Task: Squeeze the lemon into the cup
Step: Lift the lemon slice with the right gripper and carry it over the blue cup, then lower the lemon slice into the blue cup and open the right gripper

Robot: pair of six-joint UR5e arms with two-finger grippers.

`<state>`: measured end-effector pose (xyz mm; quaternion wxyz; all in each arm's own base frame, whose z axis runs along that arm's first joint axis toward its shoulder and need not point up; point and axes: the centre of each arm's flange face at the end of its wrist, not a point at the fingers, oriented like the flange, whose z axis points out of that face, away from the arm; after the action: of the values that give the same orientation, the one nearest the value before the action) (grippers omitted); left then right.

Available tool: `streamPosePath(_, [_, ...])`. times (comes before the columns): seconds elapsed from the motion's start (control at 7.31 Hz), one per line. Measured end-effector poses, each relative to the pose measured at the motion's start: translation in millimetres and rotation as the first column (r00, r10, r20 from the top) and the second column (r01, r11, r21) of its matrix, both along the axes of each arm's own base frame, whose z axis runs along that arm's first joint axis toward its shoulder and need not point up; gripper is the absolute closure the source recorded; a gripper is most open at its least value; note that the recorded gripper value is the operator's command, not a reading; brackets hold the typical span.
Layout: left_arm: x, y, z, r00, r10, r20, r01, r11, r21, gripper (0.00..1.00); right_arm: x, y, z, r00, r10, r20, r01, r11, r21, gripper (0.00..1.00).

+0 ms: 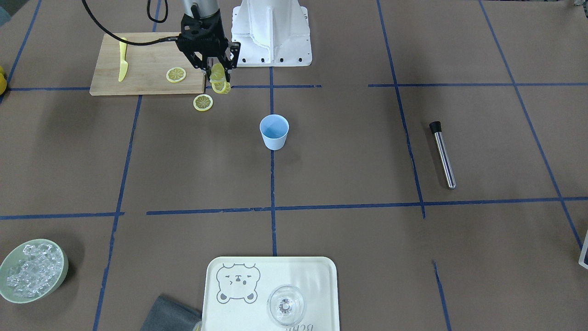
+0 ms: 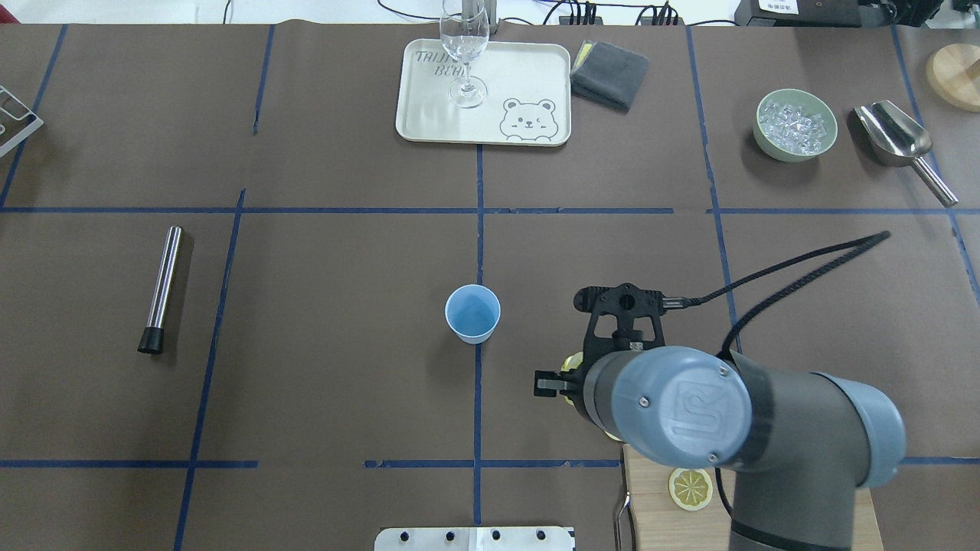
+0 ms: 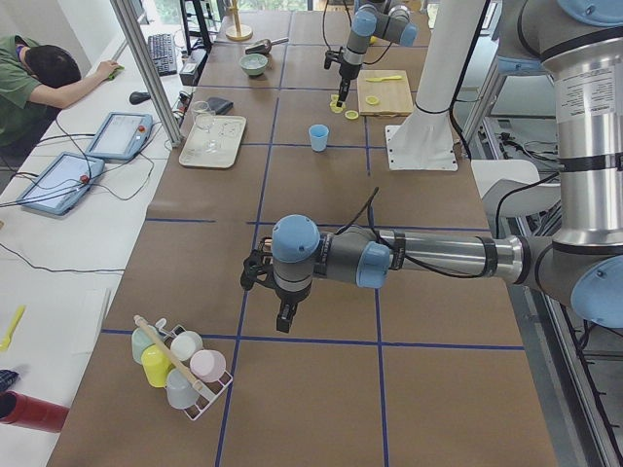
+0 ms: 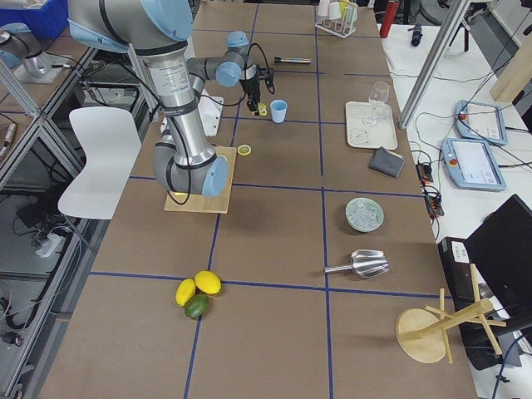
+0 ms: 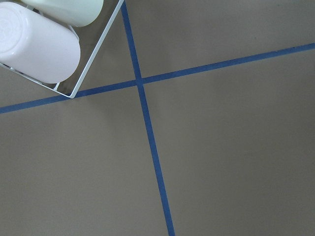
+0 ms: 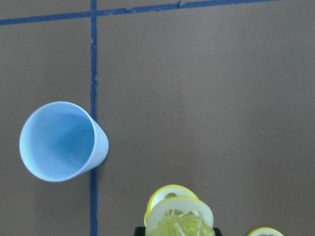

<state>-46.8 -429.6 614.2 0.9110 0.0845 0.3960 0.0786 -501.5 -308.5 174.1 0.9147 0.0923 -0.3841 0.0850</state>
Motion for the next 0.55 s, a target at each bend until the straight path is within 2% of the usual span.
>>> streamPosePath(0.41, [-0.1, 1.0, 3.3, 1.0, 0.0, 0.001, 0.0, 1.0, -0.009, 0.0, -35.9, -54.3, -58.4, 1.0, 0.024, 0.008, -0.024, 1.0, -0.012, 1.0])
streamPosePath(0.55, [-0.1, 1.3, 4.2, 1.0, 0.0, 0.001, 0.0, 1.0, -0.012, 0.0, -47.6, -64.2, -66.9, 1.0, 0.024, -0.003, -0.024, 1.0, -0.013, 0.93])
